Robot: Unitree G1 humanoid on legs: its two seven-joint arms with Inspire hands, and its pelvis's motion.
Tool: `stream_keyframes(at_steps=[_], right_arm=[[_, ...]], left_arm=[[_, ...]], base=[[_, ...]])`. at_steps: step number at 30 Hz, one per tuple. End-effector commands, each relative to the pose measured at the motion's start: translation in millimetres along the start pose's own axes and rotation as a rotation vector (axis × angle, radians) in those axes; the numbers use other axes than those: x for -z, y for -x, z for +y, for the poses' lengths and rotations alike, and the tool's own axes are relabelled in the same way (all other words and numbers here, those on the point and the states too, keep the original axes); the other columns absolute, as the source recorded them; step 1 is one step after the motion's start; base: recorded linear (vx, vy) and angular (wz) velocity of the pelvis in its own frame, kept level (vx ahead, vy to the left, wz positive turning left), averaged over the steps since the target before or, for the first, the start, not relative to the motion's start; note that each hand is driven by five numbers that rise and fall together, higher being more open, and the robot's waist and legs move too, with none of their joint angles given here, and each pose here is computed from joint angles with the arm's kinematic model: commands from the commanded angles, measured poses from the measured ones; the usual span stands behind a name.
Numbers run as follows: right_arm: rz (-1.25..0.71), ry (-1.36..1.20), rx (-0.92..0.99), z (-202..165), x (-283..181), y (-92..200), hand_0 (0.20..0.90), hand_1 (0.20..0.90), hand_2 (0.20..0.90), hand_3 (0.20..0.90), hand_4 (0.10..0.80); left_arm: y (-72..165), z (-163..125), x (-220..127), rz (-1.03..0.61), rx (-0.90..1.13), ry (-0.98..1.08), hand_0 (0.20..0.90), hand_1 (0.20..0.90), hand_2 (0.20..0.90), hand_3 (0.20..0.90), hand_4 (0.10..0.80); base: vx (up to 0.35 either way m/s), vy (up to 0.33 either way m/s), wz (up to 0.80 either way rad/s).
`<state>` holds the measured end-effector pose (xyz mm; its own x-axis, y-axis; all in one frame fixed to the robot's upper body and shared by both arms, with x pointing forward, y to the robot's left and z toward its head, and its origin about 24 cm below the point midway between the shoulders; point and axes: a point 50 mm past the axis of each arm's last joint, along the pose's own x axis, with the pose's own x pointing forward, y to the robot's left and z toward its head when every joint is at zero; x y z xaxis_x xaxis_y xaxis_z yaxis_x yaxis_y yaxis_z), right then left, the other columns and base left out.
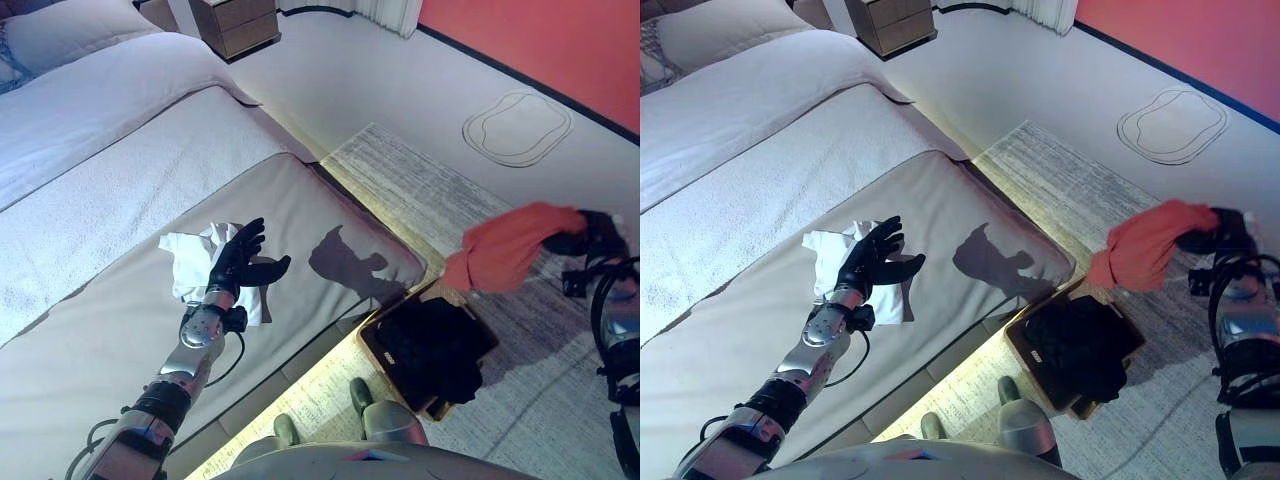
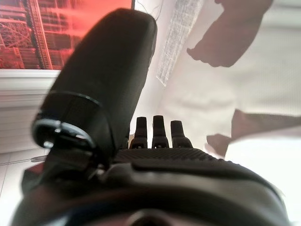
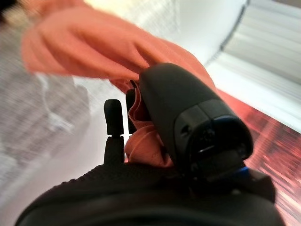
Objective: Pick up the clothes from the bed and place them into the basket
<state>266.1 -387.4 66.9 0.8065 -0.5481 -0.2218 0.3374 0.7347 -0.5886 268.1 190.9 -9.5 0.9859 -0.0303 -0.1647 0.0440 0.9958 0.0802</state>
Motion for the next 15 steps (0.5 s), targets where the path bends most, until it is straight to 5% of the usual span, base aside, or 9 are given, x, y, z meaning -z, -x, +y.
stream_keyframes(at_steps=[1,15], right_arm=[[-0.109,0.018,-0.008,-3,-20,-6,0.3,0.3,0.3,0.2,0.1],[0.063,0.031,-0.075,37,25,-2,0.3,0.3,0.3,0.2,0.1]], left_arm=[[-8,3,-13,-0.078,0.001,-0.065,0.9,0.9,0.9,0.9,0.8],[-8,0,-10,-0.076,0.028,-0.072,0.9,0.9,0.9,0.9,0.8]], base=[[0.021,-0.066,-0.02],[0.0,-0.011,0.0]])
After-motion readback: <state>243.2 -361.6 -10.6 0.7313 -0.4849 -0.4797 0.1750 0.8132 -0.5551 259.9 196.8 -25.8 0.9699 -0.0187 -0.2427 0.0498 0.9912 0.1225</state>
